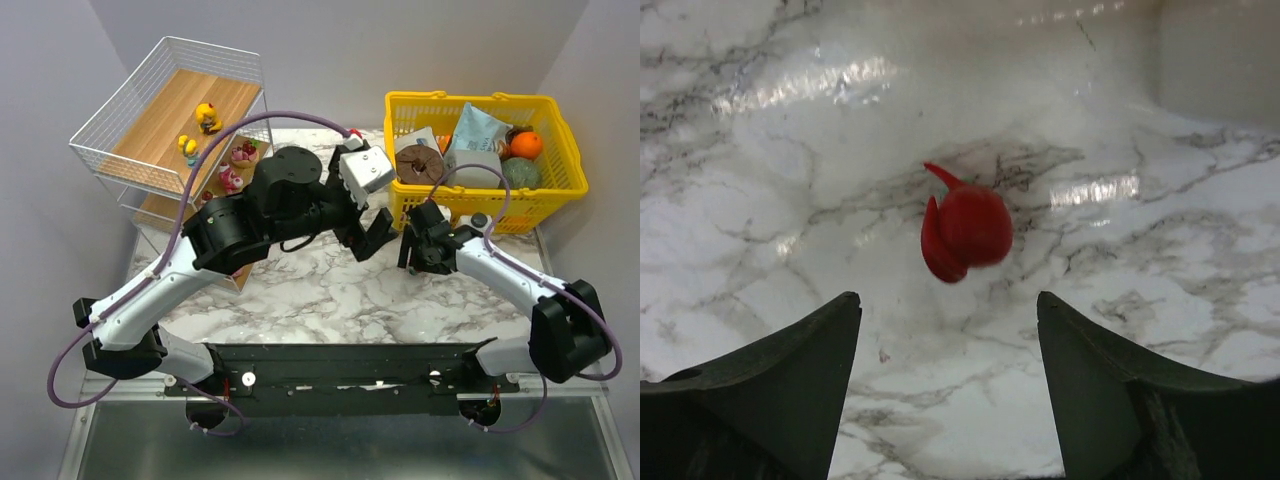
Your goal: Place and organize the plastic toys onto the shelf
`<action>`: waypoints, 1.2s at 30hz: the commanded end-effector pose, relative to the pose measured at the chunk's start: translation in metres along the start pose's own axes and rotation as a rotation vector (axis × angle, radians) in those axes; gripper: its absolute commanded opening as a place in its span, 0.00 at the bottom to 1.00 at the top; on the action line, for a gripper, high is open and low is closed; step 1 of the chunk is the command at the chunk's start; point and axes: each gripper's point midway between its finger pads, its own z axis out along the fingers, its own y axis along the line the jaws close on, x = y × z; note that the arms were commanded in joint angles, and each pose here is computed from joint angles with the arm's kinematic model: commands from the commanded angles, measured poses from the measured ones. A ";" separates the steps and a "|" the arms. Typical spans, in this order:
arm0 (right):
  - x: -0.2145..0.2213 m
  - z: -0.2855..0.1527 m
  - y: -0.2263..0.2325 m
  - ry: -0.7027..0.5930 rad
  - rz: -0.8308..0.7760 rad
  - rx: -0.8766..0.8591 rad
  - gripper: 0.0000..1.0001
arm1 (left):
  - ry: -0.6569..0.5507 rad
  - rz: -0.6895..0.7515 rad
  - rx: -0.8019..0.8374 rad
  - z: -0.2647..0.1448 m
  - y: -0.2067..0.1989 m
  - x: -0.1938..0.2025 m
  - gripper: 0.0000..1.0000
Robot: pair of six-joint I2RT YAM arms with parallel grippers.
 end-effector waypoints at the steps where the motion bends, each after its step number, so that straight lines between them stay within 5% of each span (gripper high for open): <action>1: -0.013 0.028 -0.006 -0.057 -0.023 0.071 0.75 | -0.043 -0.060 -0.022 0.005 -0.006 0.000 0.99; 9: -0.004 0.049 -0.011 -0.039 -0.038 0.098 0.62 | -0.006 -0.084 -0.101 0.001 0.005 0.020 0.99; 16: 0.007 0.046 -0.006 -0.016 -0.037 0.048 0.21 | 0.013 -0.093 -0.119 -0.002 0.007 0.029 0.99; 19: 0.014 0.038 0.008 0.003 -0.067 -0.061 0.11 | 0.024 -0.102 -0.126 0.000 0.008 0.035 0.99; 27: 0.046 -0.010 0.097 0.048 -0.484 -0.450 0.08 | 0.063 -0.111 -0.141 0.003 0.009 0.054 0.99; 36: 0.058 0.006 0.129 0.081 -0.798 -0.331 0.08 | 0.098 -0.131 -0.157 0.001 0.010 0.070 0.99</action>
